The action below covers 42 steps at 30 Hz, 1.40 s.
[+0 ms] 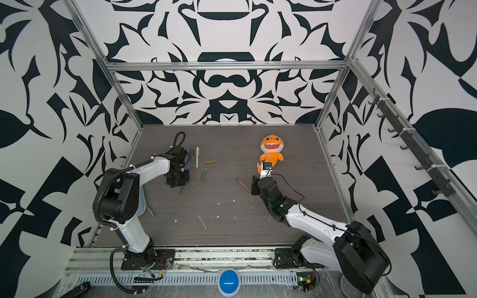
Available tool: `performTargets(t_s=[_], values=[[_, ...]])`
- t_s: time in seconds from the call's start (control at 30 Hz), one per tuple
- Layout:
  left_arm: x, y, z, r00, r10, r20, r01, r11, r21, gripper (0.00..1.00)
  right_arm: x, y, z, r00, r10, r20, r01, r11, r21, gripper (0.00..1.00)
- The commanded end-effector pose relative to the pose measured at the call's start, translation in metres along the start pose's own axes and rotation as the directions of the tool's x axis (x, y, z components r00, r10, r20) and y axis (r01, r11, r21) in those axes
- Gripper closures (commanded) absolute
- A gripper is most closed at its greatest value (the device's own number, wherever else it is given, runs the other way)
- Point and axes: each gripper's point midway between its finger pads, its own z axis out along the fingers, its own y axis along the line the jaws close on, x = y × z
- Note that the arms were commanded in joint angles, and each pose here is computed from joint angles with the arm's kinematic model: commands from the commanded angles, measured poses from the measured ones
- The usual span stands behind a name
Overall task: Insert the pens into the pen caps
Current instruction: 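Close the left gripper on the uncapped green pen, then lift the green pen upright with the left gripper while the right moves inward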
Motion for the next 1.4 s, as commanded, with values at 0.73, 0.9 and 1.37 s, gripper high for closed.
performTargets(t_s=[0.73,0.9,1.37], values=[[0.006,-0.014,-0.010,0.996,0.089,0.018,-0.089,0.995,-0.040,0.96,-0.029,0.018,-0.010,0.997,0.053,0.054,-0.048,0.996,-0.074,0.67],[-0.005,-0.045,-0.067,0.958,0.192,0.214,-0.191,0.981,-0.024,0.96,-0.037,0.036,-0.015,0.998,0.049,0.031,-0.044,0.987,-0.152,0.65],[0.064,-0.165,-0.214,0.610,0.125,0.782,-0.648,0.646,0.403,0.98,-0.083,0.141,-0.066,0.986,0.079,-0.150,-0.150,0.823,-0.548,0.51]])
